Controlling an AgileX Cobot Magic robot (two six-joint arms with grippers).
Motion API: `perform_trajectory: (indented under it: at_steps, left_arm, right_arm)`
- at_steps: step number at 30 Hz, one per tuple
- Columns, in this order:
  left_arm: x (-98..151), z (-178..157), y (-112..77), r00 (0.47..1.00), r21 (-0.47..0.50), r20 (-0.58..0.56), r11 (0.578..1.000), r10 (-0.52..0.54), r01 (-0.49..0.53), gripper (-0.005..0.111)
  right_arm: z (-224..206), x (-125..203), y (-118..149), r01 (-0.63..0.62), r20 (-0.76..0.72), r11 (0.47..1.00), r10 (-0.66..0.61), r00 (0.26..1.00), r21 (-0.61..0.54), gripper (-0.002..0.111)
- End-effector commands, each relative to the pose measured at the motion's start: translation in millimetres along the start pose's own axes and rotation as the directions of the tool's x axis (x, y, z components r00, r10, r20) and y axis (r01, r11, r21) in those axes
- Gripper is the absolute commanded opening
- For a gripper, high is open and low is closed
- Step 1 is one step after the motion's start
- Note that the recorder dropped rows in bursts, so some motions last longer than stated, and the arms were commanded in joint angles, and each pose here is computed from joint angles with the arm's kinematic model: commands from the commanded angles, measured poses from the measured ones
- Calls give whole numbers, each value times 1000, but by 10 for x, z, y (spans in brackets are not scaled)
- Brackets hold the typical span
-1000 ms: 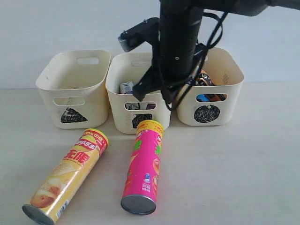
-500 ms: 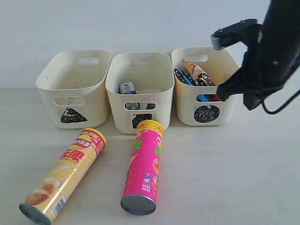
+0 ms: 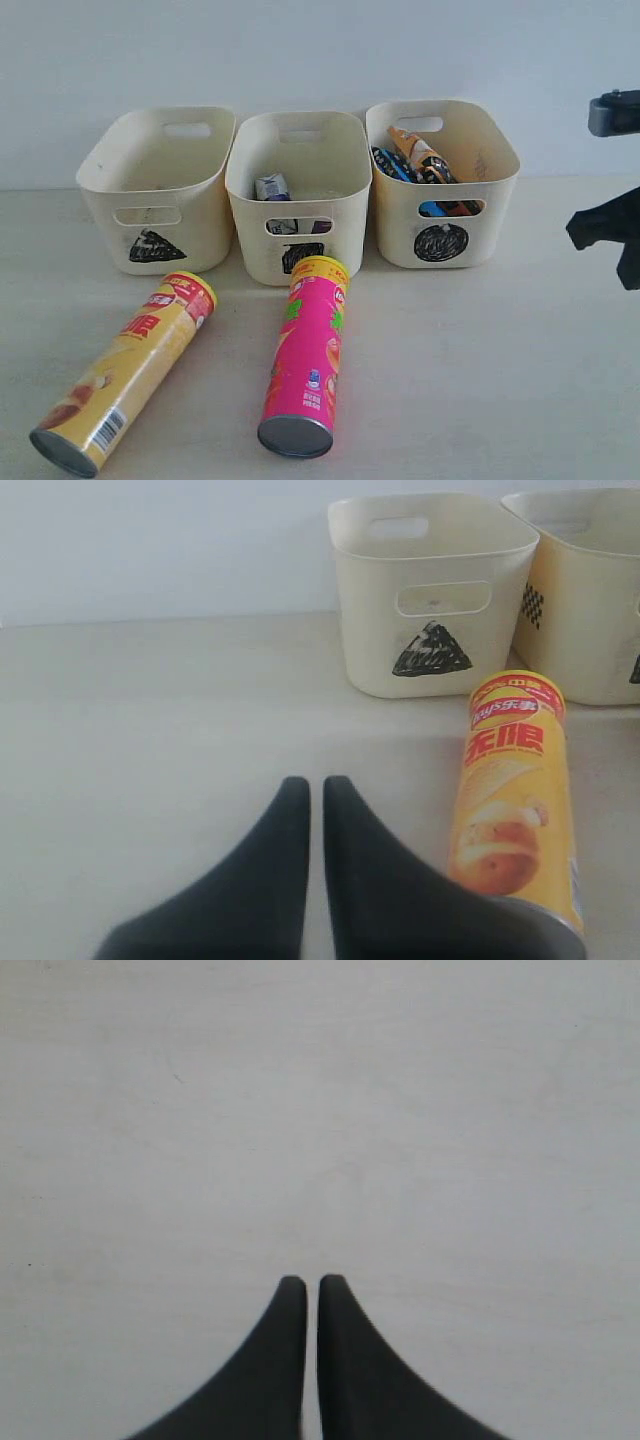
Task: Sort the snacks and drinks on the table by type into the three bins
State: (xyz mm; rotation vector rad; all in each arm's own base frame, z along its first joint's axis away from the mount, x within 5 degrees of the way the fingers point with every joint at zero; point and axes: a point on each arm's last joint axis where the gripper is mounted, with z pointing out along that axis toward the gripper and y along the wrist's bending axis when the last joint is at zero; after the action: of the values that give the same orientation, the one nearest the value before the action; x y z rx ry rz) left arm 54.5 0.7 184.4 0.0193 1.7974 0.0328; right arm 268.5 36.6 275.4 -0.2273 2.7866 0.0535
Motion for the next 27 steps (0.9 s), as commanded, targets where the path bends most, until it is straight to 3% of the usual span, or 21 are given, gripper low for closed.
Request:
perform_trajectory:
  at_steps: [1,16,22,27]
  left_arm:
    - [-21,-5,1,1000,-2,19,1000,-7,7,4]
    - [-21,-5,1,1000,-2,19,1000,-7,7,4]
    - [-21,-5,1,1000,-2,19,1000,-7,7,4]
    - [-21,-5,1,1000,-2,19,1000,-7,7,4]
  right_arm:
    - [-33,95,11,-22,62,999,24,998,-31,0]
    - [-42,96,17,-34,90,999,37,995,-38,0]
    - [-171,102,-15,-1,185,1000,-1,983,8,0]
    - [-407,301,-23,17,363,999,-33,931,47,0]
